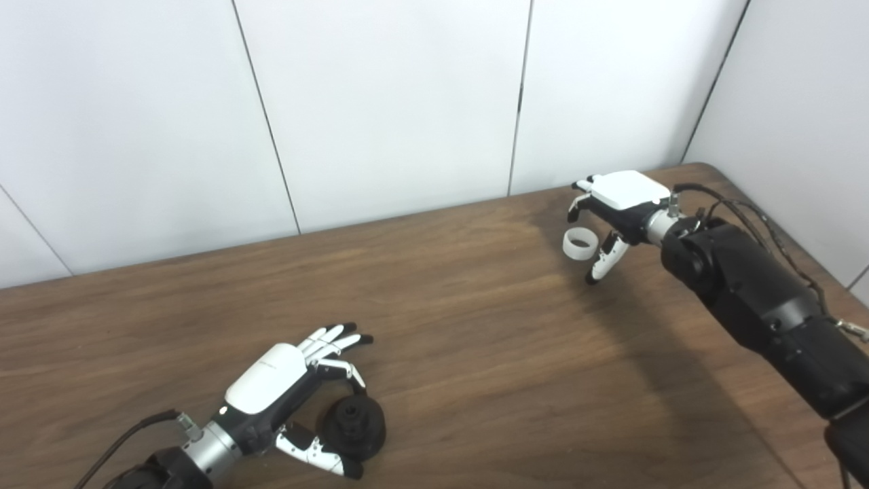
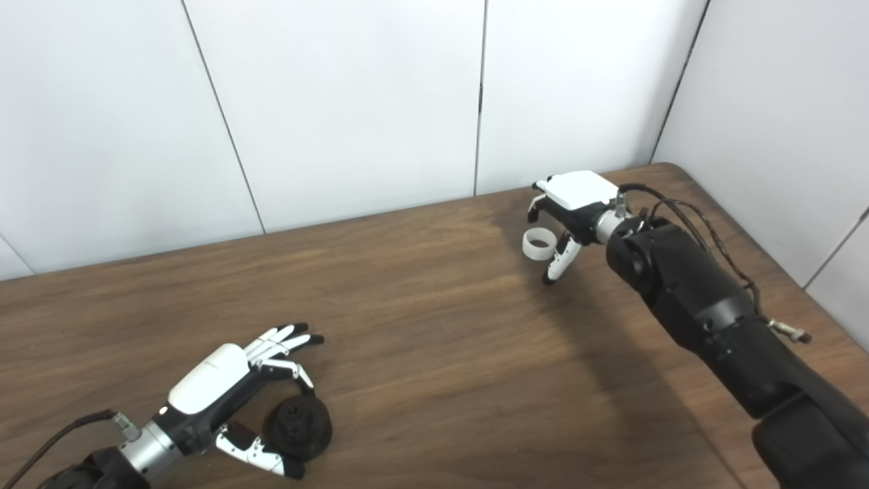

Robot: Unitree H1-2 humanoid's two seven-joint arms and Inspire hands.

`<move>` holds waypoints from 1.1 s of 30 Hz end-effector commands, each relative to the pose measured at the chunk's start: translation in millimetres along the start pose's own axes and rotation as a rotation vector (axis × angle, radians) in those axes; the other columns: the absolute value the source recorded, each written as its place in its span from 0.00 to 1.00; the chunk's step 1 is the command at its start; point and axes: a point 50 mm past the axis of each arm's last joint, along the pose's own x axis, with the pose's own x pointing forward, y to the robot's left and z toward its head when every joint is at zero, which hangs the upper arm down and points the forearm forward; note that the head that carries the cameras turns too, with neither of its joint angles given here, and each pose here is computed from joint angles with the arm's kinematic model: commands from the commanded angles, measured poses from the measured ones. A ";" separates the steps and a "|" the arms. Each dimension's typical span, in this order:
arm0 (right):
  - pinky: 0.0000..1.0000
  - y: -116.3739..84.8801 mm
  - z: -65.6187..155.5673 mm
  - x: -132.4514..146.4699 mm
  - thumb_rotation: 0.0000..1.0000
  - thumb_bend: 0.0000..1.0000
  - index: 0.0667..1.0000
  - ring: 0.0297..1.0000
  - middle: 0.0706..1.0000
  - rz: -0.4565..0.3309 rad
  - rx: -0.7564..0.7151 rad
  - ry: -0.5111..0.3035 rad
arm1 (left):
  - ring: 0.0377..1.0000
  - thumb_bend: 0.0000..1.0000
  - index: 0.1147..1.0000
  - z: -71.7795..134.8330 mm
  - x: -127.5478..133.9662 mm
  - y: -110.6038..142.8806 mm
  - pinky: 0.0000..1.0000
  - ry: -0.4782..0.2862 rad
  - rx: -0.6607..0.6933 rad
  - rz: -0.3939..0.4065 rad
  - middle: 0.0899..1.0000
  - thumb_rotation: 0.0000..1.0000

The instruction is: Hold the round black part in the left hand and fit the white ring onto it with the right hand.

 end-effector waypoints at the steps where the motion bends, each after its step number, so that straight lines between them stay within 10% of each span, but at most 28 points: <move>1: 1.00 -31.7 -5.9 2.8 0.32 0.95 0.73 1.00 0.99 -0.102 -0.021 0.005 | 1.00 0.52 0.41 -3.6 -8.7 3.6 1.00 0.013 0.029 -0.038 0.93 0.07; 33: 1.00 -33.0 -12.5 4.8 0.31 0.91 0.69 1.00 0.96 -0.063 -0.021 0.013 | 1.00 0.52 0.42 1.2 -15.8 7.5 1.00 0.010 0.032 -0.045 0.93 0.06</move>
